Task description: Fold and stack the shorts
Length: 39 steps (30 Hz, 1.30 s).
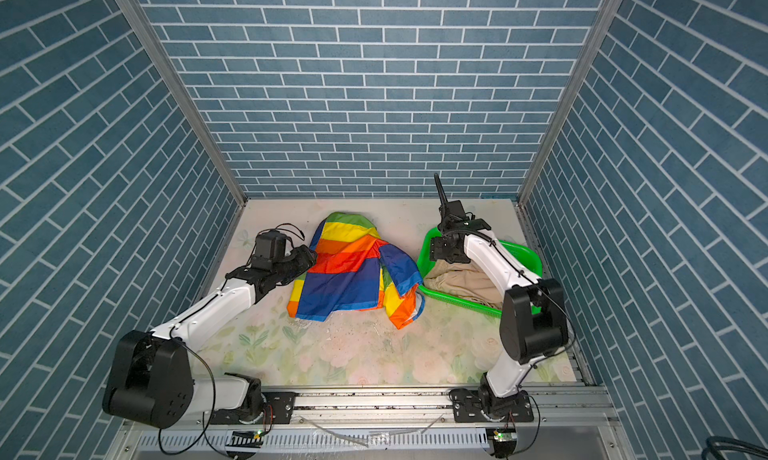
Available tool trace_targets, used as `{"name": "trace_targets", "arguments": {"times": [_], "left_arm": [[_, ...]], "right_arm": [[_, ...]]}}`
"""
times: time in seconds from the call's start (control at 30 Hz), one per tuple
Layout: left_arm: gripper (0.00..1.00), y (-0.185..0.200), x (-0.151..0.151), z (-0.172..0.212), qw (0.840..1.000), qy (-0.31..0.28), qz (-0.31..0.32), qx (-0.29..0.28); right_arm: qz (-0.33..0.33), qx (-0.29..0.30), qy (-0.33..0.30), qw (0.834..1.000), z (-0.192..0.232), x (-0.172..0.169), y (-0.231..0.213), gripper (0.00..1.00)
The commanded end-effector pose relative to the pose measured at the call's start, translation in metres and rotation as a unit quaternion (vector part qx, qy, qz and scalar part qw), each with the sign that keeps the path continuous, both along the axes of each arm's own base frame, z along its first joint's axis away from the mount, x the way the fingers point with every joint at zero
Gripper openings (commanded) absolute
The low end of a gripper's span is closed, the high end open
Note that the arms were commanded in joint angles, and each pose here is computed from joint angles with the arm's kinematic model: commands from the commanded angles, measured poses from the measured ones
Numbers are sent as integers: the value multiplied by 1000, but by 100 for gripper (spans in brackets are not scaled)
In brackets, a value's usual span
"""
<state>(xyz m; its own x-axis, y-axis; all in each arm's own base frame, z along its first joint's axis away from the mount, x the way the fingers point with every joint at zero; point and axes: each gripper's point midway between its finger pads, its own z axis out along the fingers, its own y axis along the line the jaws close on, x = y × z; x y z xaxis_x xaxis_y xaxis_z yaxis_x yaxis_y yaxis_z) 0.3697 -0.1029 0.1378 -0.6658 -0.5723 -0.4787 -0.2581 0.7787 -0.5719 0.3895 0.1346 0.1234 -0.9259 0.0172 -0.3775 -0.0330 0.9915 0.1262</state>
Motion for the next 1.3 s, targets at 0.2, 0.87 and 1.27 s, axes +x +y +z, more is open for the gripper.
{"name": "trace_targets", "arguments": {"times": [0.2,0.87,1.27], "left_arm": [[71,0,3,0,1000,6,-3,14],[67,-14,24,-25,999,41,-21,6],[72,9,11,-35,995,67,-3,72]], "right_arm": [[-18,94,-7,995,-10,91,33,82],[-242,17,-83,967,-6,201,-155,90],[-160,112,-112,974,30,198,-96,82]]}}
